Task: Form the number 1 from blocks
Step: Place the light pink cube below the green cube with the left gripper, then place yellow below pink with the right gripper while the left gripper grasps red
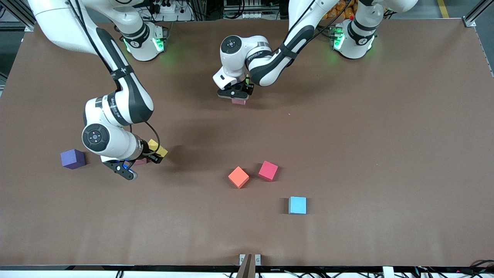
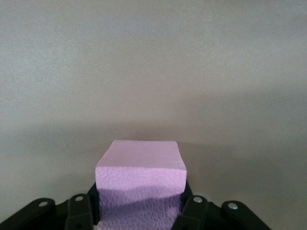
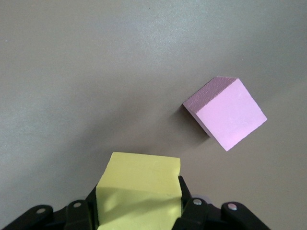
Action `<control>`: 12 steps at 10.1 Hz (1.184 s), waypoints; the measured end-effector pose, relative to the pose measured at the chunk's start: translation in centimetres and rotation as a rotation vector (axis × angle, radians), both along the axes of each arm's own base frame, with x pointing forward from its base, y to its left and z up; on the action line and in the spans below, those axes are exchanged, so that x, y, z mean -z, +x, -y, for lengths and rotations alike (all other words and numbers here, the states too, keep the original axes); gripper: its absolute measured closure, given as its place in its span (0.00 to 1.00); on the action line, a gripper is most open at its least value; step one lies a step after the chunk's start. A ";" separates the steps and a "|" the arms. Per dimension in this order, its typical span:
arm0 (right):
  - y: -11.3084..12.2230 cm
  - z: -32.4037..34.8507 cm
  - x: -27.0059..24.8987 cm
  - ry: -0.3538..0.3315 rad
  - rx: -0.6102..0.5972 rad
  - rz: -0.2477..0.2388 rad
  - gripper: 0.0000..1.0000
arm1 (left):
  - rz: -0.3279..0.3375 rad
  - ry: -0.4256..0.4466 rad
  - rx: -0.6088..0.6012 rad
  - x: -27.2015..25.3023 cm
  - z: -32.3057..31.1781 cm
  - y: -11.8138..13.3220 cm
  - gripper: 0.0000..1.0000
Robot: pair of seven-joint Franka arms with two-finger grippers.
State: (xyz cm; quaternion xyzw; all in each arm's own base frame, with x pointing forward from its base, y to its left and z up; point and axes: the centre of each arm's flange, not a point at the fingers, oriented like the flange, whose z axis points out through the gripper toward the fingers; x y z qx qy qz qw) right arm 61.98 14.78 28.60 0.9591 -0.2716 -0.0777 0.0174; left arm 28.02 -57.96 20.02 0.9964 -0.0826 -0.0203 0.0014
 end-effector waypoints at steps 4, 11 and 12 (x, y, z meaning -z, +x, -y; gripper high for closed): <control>0.0 0.0 0.3 -0.001 0.000 -0.006 0.41 | -0.003 0.000 -0.001 0.0 0.1 -0.3 0.39; 0.1 0.9 0.4 -0.004 0.013 -0.017 0.41 | 0.078 -0.018 -0.308 -8.0 -3.5 11.8 0.00; 0.1 0.9 0.3 -0.004 0.014 -0.017 0.41 | 0.096 -0.031 -0.378 -9.1 -6.0 16.1 0.00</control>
